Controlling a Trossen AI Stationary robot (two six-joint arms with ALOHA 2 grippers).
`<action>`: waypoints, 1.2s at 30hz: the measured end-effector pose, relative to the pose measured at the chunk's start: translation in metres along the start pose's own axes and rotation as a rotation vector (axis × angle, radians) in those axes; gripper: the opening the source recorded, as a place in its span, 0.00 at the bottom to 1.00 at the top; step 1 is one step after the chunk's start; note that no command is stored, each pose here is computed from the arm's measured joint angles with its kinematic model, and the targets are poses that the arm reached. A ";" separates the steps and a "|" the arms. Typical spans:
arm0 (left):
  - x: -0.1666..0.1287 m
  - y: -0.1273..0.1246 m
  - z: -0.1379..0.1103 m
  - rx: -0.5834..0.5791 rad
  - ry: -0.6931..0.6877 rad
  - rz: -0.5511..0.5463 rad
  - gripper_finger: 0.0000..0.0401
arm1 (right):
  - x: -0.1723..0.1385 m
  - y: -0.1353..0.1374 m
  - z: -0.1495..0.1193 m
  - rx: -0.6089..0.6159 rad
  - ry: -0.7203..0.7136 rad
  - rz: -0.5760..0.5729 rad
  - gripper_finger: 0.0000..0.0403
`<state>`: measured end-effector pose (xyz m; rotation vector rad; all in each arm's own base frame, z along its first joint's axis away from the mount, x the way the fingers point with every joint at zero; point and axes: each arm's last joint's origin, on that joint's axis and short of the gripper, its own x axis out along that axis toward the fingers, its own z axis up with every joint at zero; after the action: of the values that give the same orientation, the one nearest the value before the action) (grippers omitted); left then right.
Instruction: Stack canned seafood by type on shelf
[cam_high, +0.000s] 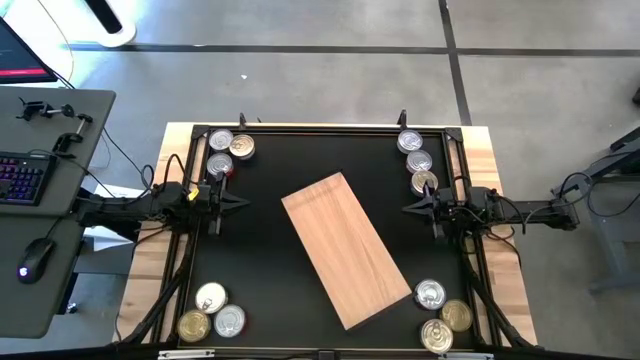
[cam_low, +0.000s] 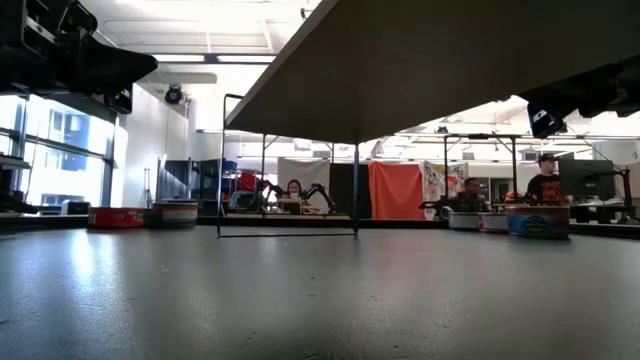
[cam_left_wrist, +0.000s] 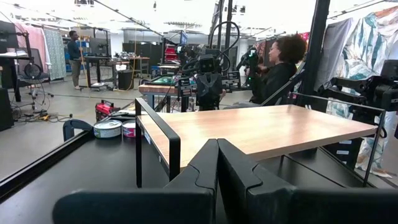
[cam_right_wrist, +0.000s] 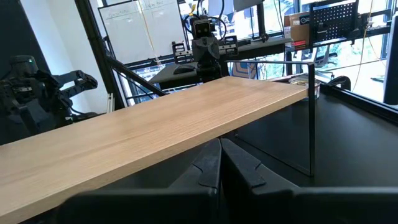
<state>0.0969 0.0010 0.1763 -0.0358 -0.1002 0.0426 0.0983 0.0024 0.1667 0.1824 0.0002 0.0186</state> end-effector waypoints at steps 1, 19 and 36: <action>0.000 0.000 0.000 0.000 -0.001 0.000 0.00 | 0.000 0.000 0.000 0.000 0.000 0.000 0.00; 0.000 0.000 0.000 0.000 0.000 0.000 0.00 | 0.000 0.000 0.000 0.000 0.000 0.000 0.00; -0.004 -0.001 0.030 -0.239 -0.316 -0.042 0.00 | 0.000 0.000 0.000 0.000 0.000 0.001 0.00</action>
<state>0.0900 0.0009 0.2061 -0.2666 -0.4215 -0.0059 0.0982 0.0024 0.1668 0.1826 0.0000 0.0192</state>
